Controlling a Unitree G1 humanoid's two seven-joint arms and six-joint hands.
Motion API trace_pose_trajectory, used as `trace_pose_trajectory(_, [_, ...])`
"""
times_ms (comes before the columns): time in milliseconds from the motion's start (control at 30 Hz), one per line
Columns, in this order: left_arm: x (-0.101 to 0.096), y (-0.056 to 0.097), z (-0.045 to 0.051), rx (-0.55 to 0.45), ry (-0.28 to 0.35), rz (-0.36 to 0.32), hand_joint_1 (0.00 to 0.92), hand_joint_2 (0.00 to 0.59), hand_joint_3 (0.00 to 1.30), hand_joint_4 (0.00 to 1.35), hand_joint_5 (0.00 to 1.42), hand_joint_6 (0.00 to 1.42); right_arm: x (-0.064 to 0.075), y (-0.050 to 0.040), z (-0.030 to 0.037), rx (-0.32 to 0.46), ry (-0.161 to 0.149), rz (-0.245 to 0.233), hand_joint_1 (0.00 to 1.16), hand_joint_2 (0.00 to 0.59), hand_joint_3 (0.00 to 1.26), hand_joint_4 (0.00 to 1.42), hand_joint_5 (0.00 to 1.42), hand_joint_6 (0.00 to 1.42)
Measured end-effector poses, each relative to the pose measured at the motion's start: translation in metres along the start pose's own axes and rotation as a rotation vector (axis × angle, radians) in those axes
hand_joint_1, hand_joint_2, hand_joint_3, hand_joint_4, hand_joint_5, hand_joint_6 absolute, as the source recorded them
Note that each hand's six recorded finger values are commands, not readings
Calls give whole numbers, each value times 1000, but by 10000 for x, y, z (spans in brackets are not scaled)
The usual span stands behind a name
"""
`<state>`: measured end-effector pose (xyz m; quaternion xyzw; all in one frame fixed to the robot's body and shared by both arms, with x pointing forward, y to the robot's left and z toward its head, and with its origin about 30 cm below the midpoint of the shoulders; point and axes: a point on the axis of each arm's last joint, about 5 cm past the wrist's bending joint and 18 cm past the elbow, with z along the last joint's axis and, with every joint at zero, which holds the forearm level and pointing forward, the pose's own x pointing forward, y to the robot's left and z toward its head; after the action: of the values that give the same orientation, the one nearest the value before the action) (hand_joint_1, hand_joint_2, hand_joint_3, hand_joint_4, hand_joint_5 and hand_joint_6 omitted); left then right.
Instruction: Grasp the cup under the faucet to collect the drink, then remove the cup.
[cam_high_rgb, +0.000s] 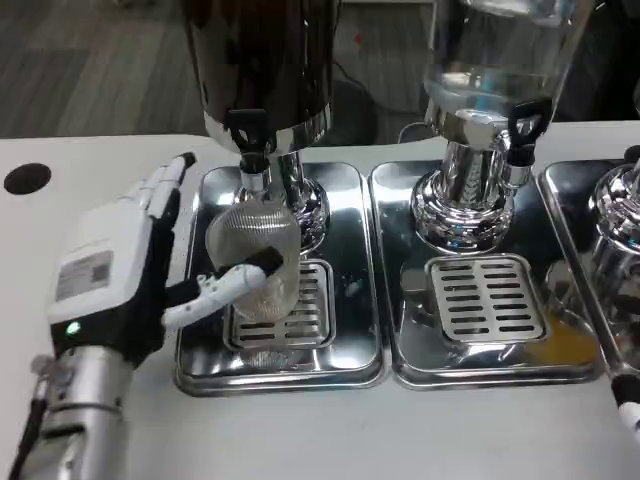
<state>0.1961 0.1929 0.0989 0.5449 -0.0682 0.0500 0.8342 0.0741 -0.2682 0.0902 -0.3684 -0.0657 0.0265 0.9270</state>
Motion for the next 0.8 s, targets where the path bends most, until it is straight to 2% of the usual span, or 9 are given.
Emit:
trace_pose_trajectory(67, [-122, 65, -68, -23, 8, 11, 0, 0, 107, 22, 116, 391, 13, 23, 34, 51, -2, -10, 417, 336, 190, 59, 105, 26])
trace_pose_trajectory(167, [-275, 130, -144, -31, 25, 19, 0, 0, 110, 24, 116, 391, 38, 17, 88, 81, -20, -14, 434, 328, 197, 92, 142, 79])
trace_pose_trajectory(267, [-462, 198, -246, -39, 50, 15, 0, 25, 112, 24, 136, 452, 59, 37, 191, 122, -52, 8, 444, 326, 199, 107, 151, 84])
trace_pose_trajectory(300, [-511, 204, -265, -47, 45, 8, 0, 42, 112, 14, 153, 468, 68, 47, 234, 128, -68, 19, 446, 325, 199, 109, 153, 85])
trace_pose_trajectory(400, [-580, 237, -279, -90, 12, 23, 0, 64, 105, 0, 250, 532, 71, 51, 296, 133, -85, 25, 452, 330, 199, 109, 156, 75])
trace_pose_trajectory(533, [-531, 335, -263, -164, -31, 72, 0, 72, 88, 0, 319, 586, 58, 71, 308, 133, -76, 44, 457, 332, 199, 101, 150, 67])
trace_pose_trajectory(633, [-455, 387, -218, -198, -72, 72, 0, 68, 89, 0, 330, 614, 38, 80, 307, 134, -68, 52, 461, 332, 199, 98, 138, 49])
trace_pose_trajectory(733, [-318, 480, -112, -221, -152, 83, 0, 64, 98, 0, 186, 561, 20, 83, 303, 130, -60, 56, 464, 333, 199, 81, 104, 4])
trace_pose_trajectory(800, [-249, 532, -41, -246, -194, 92, 0, 63, 108, 4, 154, 549, 5, 79, 289, 127, -50, 55, 465, 339, 205, 66, 66, 0])
